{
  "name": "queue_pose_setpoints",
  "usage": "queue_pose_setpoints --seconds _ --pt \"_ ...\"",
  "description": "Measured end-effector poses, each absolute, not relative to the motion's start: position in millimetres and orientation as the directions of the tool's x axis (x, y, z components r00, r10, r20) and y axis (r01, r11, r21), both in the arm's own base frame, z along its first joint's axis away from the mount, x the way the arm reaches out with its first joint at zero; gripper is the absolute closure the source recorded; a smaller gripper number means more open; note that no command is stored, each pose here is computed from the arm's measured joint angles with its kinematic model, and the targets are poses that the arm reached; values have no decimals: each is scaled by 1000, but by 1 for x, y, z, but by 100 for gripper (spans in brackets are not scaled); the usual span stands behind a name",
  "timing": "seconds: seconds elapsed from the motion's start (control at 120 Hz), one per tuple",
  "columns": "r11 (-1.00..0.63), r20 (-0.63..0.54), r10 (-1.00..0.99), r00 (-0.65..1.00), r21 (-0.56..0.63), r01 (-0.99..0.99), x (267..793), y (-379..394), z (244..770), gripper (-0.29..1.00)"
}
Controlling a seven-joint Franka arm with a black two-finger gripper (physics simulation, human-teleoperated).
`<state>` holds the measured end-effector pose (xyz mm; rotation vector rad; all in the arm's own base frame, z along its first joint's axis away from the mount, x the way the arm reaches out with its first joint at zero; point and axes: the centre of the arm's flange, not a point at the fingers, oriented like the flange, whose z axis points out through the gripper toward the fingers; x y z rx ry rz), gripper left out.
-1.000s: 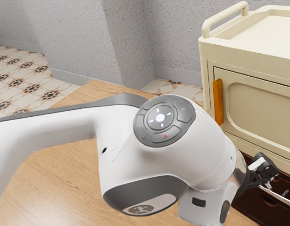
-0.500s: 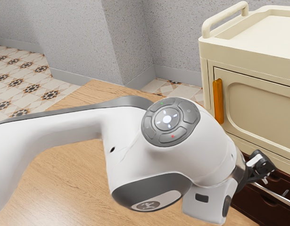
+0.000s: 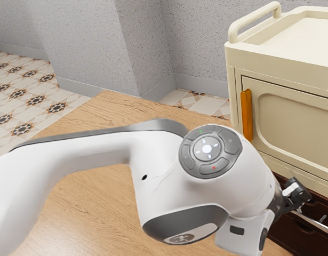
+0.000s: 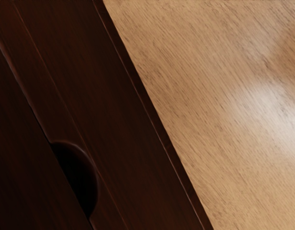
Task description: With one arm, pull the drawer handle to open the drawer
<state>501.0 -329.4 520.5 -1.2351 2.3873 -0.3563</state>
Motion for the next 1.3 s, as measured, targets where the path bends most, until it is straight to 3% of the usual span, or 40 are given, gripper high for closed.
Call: queue_pose_setpoints --seconds 0.242,0.542,0.642,0.783,0.85,1.033,1.208,1.3 --pt "574 -243 -818 -521 -411 -708 492 -328 521 2" --pt "583 -223 -810 -542 -395 -710 471 -319 516 -7" --pt "588 -225 -807 -546 -393 -707 468 -318 515 -2" --pt "592 -230 -804 -548 -383 -709 467 -317 512 -13" --pt "593 -235 -804 -546 -381 -709 466 -316 512 -1" --pt "594 -260 -804 -535 -384 -706 447 -301 520 9" --pt "603 -264 -797 -543 -374 -704 431 -296 516 1" --pt "604 -263 -797 -544 -371 -705 424 -296 521 6"
